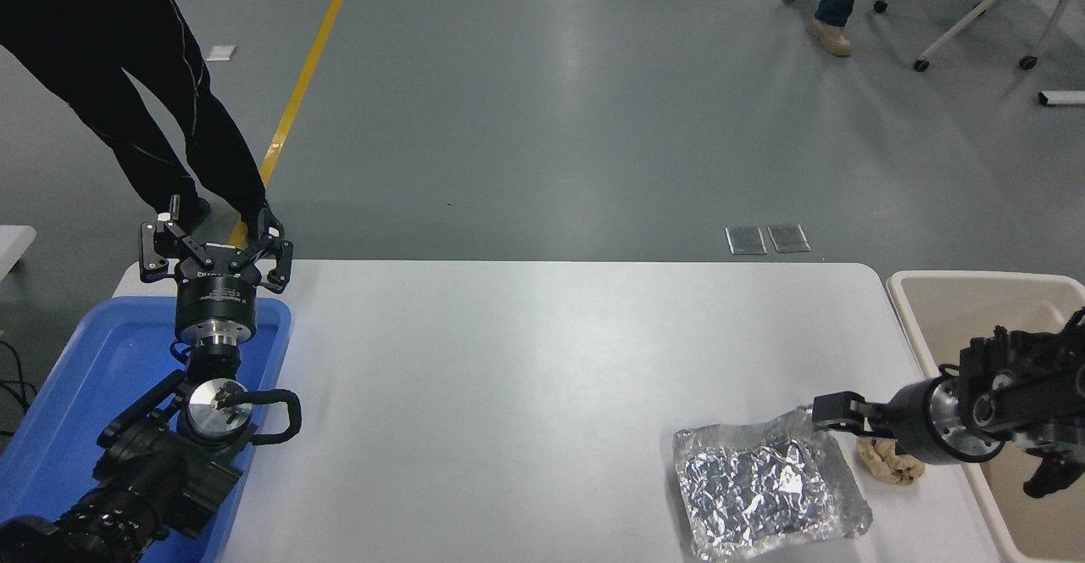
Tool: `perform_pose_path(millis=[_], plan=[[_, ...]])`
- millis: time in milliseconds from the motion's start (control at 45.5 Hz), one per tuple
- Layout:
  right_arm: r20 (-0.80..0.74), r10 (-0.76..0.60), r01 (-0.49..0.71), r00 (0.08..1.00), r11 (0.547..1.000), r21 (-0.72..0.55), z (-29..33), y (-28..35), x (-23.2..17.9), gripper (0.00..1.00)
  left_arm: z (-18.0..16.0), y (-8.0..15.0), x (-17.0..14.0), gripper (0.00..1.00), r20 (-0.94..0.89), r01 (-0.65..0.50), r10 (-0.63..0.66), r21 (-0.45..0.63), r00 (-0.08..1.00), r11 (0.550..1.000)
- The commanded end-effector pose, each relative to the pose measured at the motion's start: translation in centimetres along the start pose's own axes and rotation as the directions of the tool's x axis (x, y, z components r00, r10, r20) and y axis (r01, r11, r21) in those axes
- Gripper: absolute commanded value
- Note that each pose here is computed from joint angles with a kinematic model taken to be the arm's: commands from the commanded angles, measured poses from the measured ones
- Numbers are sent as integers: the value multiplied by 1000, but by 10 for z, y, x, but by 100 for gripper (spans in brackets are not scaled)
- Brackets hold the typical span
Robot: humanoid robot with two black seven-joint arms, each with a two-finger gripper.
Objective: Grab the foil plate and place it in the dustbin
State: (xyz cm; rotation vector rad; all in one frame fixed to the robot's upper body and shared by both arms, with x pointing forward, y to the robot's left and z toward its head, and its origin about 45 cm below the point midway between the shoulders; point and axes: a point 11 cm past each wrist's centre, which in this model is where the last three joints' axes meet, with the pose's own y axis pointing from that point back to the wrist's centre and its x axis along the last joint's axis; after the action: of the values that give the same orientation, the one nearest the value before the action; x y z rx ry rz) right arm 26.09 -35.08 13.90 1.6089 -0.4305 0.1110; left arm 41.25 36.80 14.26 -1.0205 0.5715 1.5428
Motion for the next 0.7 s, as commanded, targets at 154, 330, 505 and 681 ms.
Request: perform_pose_path(millis=[154,330,505,681], plan=[[-79,43,-40,996,998,40,4,-35,-30,99,0,0,0,99,0,-1,1,-1,1000,1000],[-89,56,-53,994,998,31,7,-42,-29,99,0,0,0,99,-1,0,0,-1,1000,1000],[-103,77,-76,992,997,17,13,-51,-27,98,0,0,0,99,0,-1,1,-1,1000,1000],[-119,78,-78,990,997,4,16,-60,-29,98,0,0,0,99,-1,0,0,-1,1000,1000]])
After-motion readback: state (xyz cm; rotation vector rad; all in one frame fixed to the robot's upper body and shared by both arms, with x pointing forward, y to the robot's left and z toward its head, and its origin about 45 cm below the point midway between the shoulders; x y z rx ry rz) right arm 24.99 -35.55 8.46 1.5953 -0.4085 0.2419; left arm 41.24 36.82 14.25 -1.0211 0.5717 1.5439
